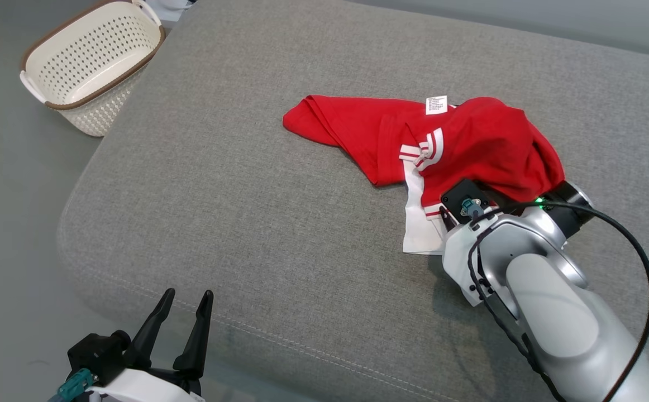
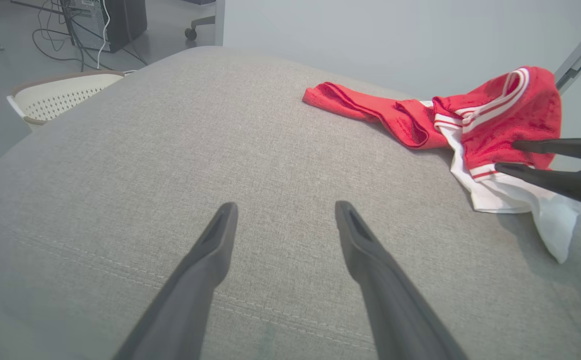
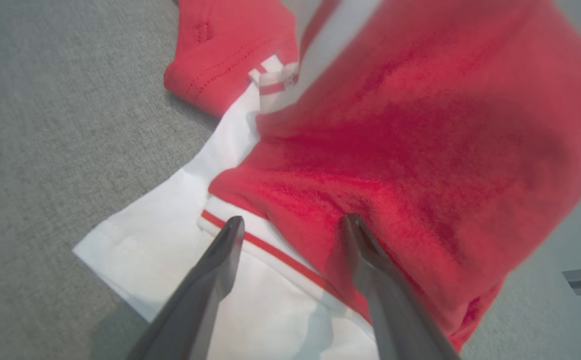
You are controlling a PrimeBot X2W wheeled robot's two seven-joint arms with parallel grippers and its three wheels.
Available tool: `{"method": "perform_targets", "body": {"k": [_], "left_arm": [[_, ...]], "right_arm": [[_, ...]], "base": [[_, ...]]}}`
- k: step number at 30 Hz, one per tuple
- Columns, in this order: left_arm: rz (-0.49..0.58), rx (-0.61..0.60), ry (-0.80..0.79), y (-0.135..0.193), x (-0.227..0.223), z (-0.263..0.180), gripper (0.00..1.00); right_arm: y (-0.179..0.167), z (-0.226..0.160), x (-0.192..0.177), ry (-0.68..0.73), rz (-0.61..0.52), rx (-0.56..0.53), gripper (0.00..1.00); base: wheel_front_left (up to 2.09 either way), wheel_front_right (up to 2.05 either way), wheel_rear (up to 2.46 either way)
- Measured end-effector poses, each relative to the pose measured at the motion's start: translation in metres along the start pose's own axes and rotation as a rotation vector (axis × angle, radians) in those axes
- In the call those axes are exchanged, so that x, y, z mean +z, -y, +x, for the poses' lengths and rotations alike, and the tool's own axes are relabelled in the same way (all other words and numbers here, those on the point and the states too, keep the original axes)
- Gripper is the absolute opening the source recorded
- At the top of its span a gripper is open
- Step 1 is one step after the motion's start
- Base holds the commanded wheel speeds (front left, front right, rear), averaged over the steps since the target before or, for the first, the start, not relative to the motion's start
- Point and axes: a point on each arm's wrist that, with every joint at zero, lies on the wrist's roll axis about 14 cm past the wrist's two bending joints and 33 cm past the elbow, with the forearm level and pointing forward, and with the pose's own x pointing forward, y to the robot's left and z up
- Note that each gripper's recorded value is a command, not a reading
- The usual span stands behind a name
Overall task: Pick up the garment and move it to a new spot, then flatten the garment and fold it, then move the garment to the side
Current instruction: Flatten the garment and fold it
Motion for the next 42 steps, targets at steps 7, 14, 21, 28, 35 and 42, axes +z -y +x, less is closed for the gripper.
{"method": "perform_targets", "body": {"k": [7, 14, 21, 28, 35, 42], "left_arm": [[-0.019, 0.044, -0.027, -0.011, -0.008, -0.006, 1.00], [-0.022, 0.066, -0.023, -0.017, -0.006, -0.010, 1.00], [-0.022, 0.045, -0.018, -0.012, -0.005, -0.006, 1.00], [-0.019, -0.012, -0.006, 0.003, -0.001, 0.003, 1.00], [-0.011, -0.080, -0.010, 0.022, -0.003, 0.009, 1.00], [-0.007, -0.134, -0.021, 0.037, -0.007, 0.012, 1.00]], "right_arm": [[-0.008, 0.015, -0.005, -0.101, -0.124, 0.031, 1.00], [-0.007, 0.024, -0.009, -0.173, -0.126, 0.034, 0.00], [0.025, 0.015, 0.037, 0.073, 0.012, -0.038, 0.00], [0.104, -0.018, 0.072, 0.286, 0.167, -0.240, 0.00], [0.183, -0.079, -0.021, 0.208, 0.421, -0.553, 0.00], [0.141, -0.135, -0.176, -0.119, 0.618, -0.666, 1.00]], "base": [[0.00, 0.00, 0.00], [0.00, 0.00, 0.00], [0.00, 0.00, 0.00], [0.00, 0.00, 0.00], [0.00, 0.00, 0.00], [0.00, 0.00, 0.00]]}}
